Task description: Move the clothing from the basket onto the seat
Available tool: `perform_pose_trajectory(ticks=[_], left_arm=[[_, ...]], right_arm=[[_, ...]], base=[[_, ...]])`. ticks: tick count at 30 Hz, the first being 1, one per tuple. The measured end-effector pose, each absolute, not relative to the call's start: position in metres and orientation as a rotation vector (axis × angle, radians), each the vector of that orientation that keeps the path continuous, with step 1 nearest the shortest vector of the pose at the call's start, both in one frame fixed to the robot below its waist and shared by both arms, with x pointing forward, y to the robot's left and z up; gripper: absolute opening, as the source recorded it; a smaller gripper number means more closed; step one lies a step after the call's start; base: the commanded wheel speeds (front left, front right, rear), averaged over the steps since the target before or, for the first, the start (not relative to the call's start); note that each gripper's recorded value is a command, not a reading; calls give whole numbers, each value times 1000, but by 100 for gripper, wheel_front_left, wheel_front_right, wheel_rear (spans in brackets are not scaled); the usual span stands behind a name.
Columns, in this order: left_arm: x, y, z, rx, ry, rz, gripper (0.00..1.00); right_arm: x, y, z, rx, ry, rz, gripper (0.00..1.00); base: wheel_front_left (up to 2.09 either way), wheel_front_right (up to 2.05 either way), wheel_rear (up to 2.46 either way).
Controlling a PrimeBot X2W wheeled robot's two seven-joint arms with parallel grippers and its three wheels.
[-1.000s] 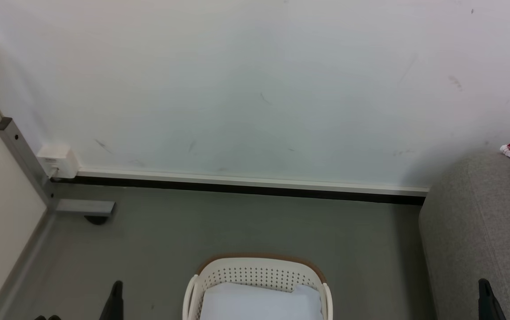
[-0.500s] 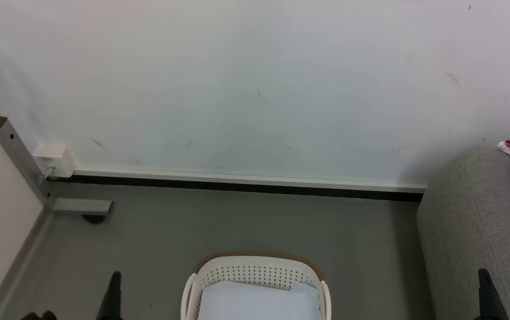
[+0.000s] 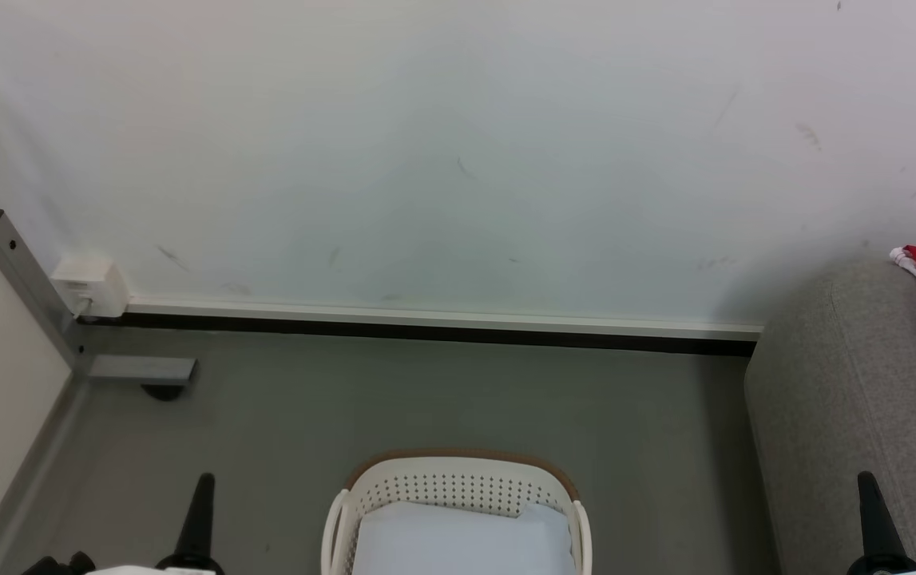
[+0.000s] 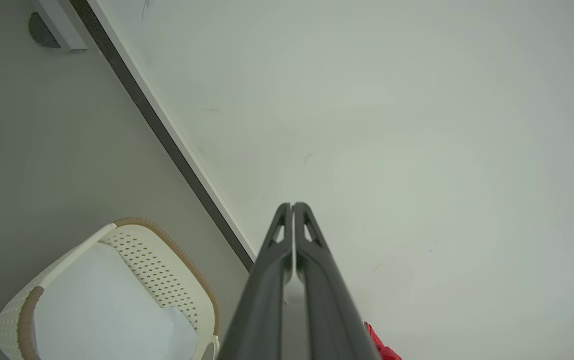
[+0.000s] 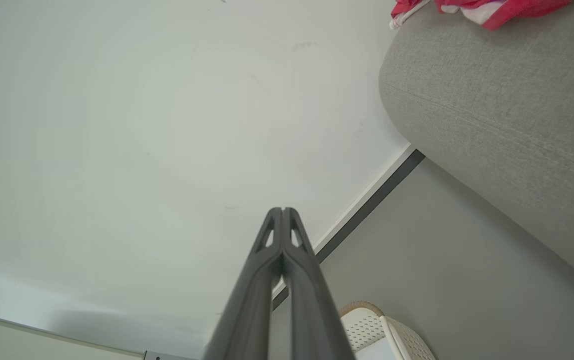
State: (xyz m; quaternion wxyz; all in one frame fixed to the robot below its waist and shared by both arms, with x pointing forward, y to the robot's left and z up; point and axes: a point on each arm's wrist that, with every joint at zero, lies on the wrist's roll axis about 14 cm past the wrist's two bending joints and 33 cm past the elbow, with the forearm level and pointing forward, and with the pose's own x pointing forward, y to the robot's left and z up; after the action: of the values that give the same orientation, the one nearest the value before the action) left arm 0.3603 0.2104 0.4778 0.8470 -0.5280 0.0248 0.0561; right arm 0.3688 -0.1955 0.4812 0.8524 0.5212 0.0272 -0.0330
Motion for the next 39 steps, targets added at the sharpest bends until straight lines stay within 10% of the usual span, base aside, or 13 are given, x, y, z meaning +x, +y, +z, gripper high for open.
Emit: perform_pose_trajectory(ticks=[39], left_arm=[[379, 203, 495, -1438, 25, 49, 0]], right_arm=[[382, -197, 497, 1438, 28, -31, 0]], base=[[0, 0, 0]])
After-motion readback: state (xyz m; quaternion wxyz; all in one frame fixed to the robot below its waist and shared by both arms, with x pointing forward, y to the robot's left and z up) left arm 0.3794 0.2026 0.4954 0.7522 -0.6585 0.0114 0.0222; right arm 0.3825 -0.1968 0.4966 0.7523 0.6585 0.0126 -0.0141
